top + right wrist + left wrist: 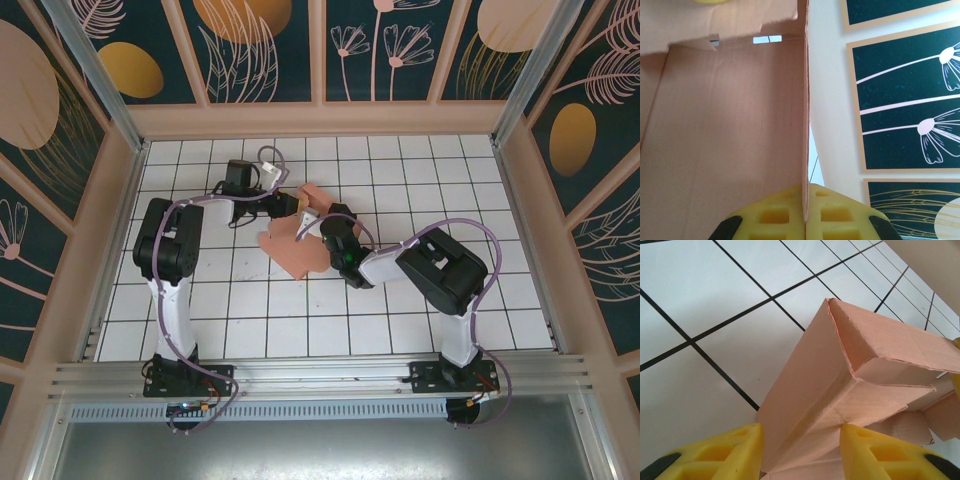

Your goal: Fold the paper box

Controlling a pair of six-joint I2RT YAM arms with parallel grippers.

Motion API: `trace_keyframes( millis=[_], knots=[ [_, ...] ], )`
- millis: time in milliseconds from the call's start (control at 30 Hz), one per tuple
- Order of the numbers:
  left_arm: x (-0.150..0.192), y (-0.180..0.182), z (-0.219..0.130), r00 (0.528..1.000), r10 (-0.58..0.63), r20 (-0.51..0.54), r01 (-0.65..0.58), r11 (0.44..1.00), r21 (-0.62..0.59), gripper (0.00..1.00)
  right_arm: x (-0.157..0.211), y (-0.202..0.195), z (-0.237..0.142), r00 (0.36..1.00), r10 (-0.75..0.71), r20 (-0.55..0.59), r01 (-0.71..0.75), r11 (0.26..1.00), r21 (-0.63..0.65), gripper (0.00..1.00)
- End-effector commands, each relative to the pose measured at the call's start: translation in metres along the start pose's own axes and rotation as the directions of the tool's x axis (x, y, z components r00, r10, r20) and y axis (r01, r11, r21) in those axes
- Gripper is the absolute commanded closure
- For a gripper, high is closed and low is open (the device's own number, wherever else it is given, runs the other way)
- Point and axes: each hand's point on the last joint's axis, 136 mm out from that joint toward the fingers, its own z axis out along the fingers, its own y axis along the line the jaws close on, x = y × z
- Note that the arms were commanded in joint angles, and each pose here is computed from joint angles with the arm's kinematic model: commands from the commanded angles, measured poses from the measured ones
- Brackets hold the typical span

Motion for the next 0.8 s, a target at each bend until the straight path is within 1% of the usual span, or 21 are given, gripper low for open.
trace_keyframes(
  millis=[0,100,267,433,500,600,767],
  knots=[
    [0.003,0.0,0.01,1.0,0.014,-0.024,-0.014,1.0,0.011,0.57,-0.009,-0.006,0.002,0.999,0.029,0.019,-0.029,1.0,-0.004,1.0],
    [0.005,0.003,0.013,0.999,0.009,-0.032,-0.009,1.0,-0.002,0.58,-0.01,-0.006,0.002,0.999,0.035,0.02,-0.034,0.999,-0.011,1.0],
    [0.004,0.004,0.013,1.0,0.005,-0.024,-0.006,1.0,-0.026,0.65,-0.012,-0.005,0.002,0.999,0.043,0.025,-0.042,0.999,-0.019,1.0],
    [0.0,-0.001,0.017,1.0,0.013,-0.017,-0.013,1.0,-0.026,0.78,-0.016,-0.004,0.002,0.999,0.041,0.031,-0.04,0.999,-0.022,1.0],
    [-0.001,-0.003,0.019,1.0,0.016,-0.018,-0.017,1.0,-0.025,0.81,-0.016,-0.001,0.002,0.999,0.033,0.03,-0.032,0.999,-0.026,1.0],
    [-0.001,-0.005,0.025,0.999,0.021,-0.023,-0.022,0.999,-0.041,0.82,-0.017,0.0,0.003,0.999,0.024,0.026,-0.024,1.0,-0.02,1.0],
    [0.0,-0.007,0.026,1.0,0.028,-0.014,-0.028,0.997,-0.074,0.85,-0.017,-0.001,0.002,0.999,0.028,0.024,-0.028,0.999,-0.018,1.0]
  ],
)
